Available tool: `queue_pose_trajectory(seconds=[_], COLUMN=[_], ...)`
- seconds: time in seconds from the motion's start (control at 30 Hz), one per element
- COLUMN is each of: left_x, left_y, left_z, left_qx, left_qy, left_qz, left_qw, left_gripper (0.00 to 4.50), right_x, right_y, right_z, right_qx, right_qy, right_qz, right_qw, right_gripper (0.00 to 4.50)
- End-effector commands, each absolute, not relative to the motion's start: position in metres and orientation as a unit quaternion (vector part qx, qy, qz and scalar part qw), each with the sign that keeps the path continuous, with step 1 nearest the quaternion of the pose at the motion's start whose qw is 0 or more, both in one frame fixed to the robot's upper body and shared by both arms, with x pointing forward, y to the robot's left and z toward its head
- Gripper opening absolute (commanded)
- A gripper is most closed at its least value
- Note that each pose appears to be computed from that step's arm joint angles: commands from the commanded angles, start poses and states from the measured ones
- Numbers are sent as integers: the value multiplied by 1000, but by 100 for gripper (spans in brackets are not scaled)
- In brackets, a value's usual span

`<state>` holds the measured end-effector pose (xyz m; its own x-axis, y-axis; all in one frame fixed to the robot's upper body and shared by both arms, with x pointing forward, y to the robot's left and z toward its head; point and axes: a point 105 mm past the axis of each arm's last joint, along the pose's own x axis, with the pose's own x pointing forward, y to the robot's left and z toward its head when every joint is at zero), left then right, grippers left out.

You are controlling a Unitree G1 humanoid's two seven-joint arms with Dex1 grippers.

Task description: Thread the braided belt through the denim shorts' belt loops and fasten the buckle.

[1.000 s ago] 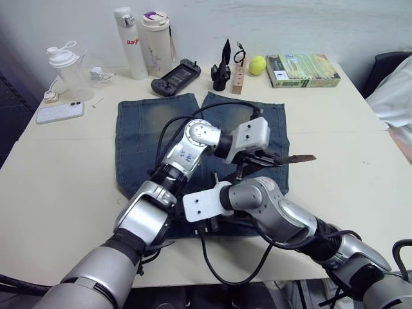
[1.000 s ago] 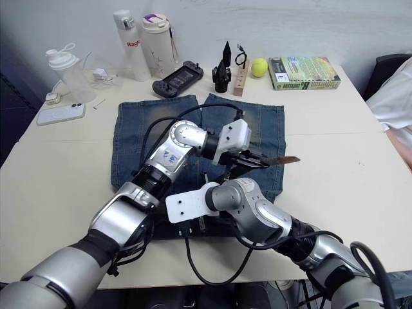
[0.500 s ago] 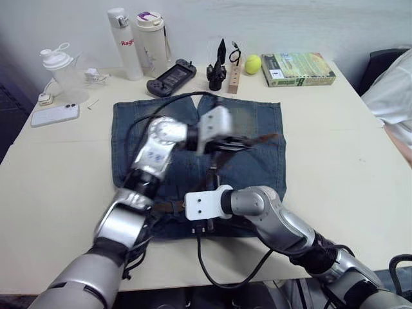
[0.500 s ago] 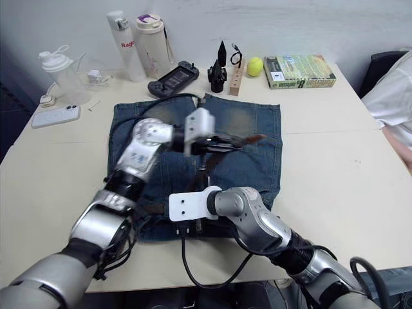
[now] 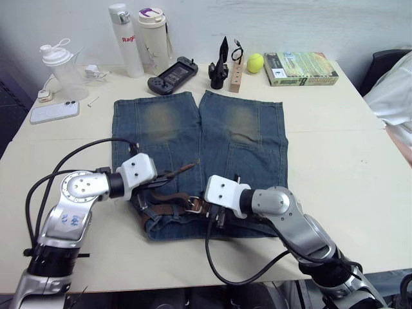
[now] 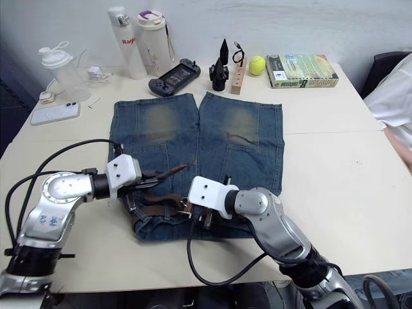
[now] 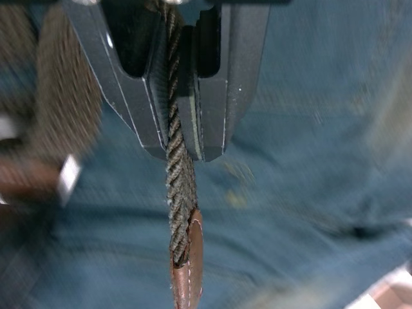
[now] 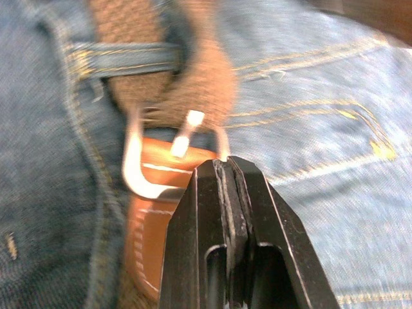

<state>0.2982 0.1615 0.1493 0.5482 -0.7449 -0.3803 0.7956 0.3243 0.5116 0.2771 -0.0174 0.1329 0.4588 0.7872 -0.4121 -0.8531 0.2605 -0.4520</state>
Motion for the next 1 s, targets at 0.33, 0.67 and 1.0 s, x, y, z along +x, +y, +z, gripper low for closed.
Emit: queue_pose_trajectory(seconds=[0.33,0.67,1.0], left_x=[289,295,299], left_y=[174,173,185], left_z=[155,160,155], left_qx=[438,410,415], left_qy=[12,5,21], left_qz=[-473,-469,-462], left_qw=[764,783,784], left_gripper=[34,34,34], right_x=[242,241,256], right_y=[-25,-25,-29], right_z=[155,128,118], right_qx=[-293,-350,-385], right_qy=[13,29,32], right_qz=[569,575,513], right_qw=[769,739,767], right_gripper=[76,307,307])
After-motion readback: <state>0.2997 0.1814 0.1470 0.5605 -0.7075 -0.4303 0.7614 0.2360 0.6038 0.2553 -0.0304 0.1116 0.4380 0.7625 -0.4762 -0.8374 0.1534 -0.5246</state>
